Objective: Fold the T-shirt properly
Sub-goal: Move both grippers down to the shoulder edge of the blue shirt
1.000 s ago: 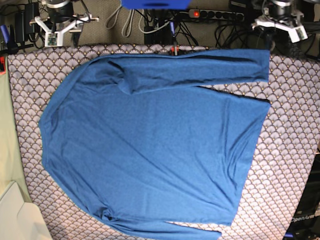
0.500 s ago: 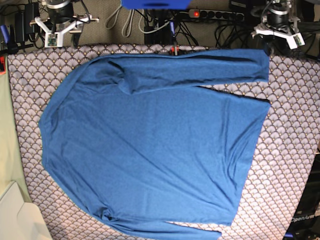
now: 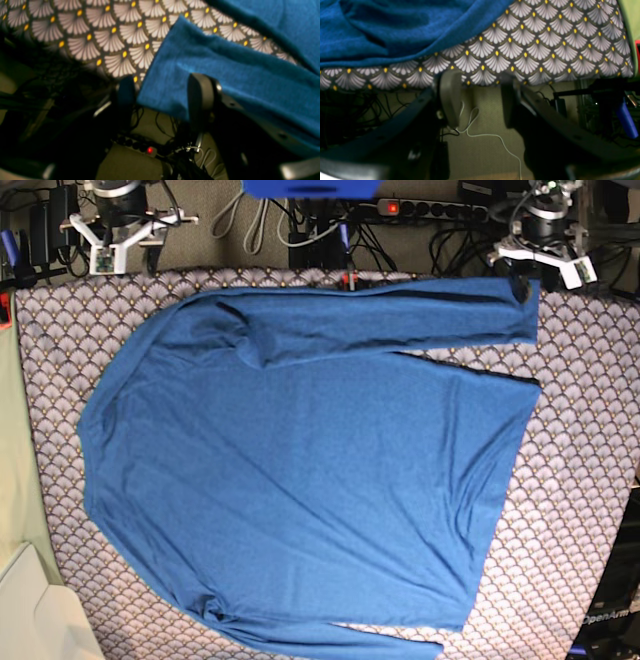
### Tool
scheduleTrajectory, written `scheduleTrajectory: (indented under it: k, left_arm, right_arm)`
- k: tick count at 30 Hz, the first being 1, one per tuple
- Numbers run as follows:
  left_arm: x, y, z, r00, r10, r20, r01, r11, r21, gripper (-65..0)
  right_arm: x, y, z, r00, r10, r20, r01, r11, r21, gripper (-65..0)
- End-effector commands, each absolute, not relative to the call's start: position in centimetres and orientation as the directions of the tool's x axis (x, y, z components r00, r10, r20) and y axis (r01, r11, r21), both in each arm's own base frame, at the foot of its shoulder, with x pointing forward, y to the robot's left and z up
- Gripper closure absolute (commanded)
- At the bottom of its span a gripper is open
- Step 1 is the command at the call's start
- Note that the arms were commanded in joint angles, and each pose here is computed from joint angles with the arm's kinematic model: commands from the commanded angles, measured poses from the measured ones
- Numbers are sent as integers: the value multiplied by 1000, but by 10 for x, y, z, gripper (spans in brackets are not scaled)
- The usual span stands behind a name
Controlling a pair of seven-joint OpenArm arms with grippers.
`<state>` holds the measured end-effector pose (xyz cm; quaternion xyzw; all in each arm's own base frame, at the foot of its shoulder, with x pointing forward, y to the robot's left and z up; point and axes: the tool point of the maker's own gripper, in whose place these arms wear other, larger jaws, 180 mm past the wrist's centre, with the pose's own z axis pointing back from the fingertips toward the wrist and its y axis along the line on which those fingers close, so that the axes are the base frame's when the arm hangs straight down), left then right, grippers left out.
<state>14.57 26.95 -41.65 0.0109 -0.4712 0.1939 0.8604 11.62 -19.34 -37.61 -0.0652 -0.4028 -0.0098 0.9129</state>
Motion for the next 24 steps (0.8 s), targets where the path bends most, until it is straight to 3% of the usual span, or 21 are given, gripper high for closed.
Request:
scheduleTrajectory:
  k: [1,24]
  left_arm:
    - [143,274,-414,471,320,822,-350,923,-158,-336]
    - [143,272,-422,466,345,815,-372,912,-173,-317]
  right_arm:
    - [118,-200,-368,655,57,753,64,989,-131,-275]
    - [123,-209,-371,682,64,729,67,987,-149,-275]
